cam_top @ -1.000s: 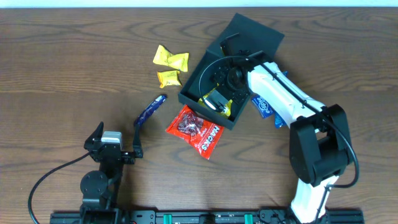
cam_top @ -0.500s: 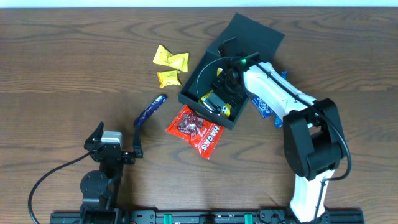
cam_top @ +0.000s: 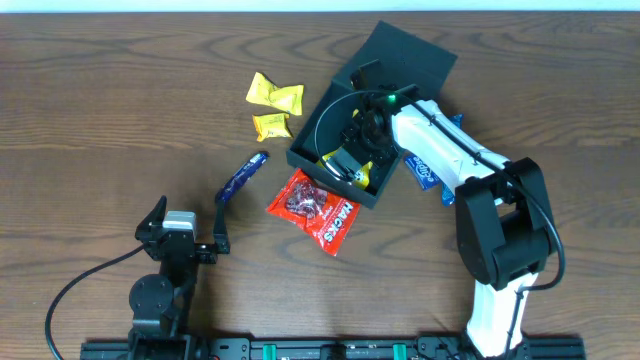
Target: Pack container
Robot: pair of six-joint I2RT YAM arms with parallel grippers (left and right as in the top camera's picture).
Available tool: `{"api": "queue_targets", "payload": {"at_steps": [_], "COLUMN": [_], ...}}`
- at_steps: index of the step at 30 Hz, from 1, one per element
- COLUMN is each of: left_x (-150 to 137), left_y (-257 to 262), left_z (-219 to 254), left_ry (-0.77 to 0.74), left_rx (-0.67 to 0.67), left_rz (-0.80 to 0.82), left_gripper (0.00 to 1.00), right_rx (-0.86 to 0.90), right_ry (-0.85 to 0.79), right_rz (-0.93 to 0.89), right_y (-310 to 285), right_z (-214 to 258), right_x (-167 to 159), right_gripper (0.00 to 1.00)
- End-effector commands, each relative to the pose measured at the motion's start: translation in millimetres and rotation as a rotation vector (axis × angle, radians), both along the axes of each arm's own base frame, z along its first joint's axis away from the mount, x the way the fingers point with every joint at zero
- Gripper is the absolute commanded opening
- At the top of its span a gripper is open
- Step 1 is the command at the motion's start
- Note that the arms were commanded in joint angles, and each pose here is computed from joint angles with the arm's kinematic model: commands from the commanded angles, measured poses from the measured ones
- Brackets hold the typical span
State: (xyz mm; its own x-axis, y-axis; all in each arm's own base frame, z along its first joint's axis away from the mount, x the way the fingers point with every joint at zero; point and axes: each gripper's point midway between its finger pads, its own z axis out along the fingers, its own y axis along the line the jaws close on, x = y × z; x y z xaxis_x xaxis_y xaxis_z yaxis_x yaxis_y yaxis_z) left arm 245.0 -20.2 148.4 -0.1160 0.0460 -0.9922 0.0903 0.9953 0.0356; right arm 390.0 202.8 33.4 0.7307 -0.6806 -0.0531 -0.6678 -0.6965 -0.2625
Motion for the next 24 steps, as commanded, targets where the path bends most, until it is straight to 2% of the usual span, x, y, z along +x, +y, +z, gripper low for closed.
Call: {"api": "queue_targets", "payload": {"at_steps": [1, 6, 10, 14, 20, 24], "left_x": [-1.6, -1.6, -1.6, -1.6, -1.6, -1.6], "left_y": [-0.5, -0.5, -0.5, -0.5, -0.5, -0.5], "left_z": [-16.2, -16.2, -16.2, -16.2, -16.2, -16.2], "left_ry": [0.056, 0.056, 0.055, 0.056, 0.055, 0.056], "left_rx": [0.0, 0.0, 0.001, 0.0, 0.001, 0.0], "left_rz": [-0.002, -0.002, -0.002, -0.002, -0.002, -0.002], "left_gripper": [0.95, 0.95, 0.95, 0.95, 0.95, 0.95], "right_rx": [0.01, 0.011, 0.031, 0.105, 0.158, 0.232], "right_ry": [0.022, 0.022, 0.008, -0.026, -0.012, 0.021], "right_rz": [-0.008, -0.014, -0.063, -0.238, -0.399, -0.615], "right_y": [5.2, 5.4, 8.2, 15.7, 18.3, 23.0], "right_z": [-6.3, -6.2, -4.2, 8.3, 19.9, 34.2], "right_x": [-0.5, -0.2, 5.8, 25.7, 35.2, 45.7], "right_gripper": [0.1, 0.01, 0.01, 0.01, 0.01, 0.01]}}
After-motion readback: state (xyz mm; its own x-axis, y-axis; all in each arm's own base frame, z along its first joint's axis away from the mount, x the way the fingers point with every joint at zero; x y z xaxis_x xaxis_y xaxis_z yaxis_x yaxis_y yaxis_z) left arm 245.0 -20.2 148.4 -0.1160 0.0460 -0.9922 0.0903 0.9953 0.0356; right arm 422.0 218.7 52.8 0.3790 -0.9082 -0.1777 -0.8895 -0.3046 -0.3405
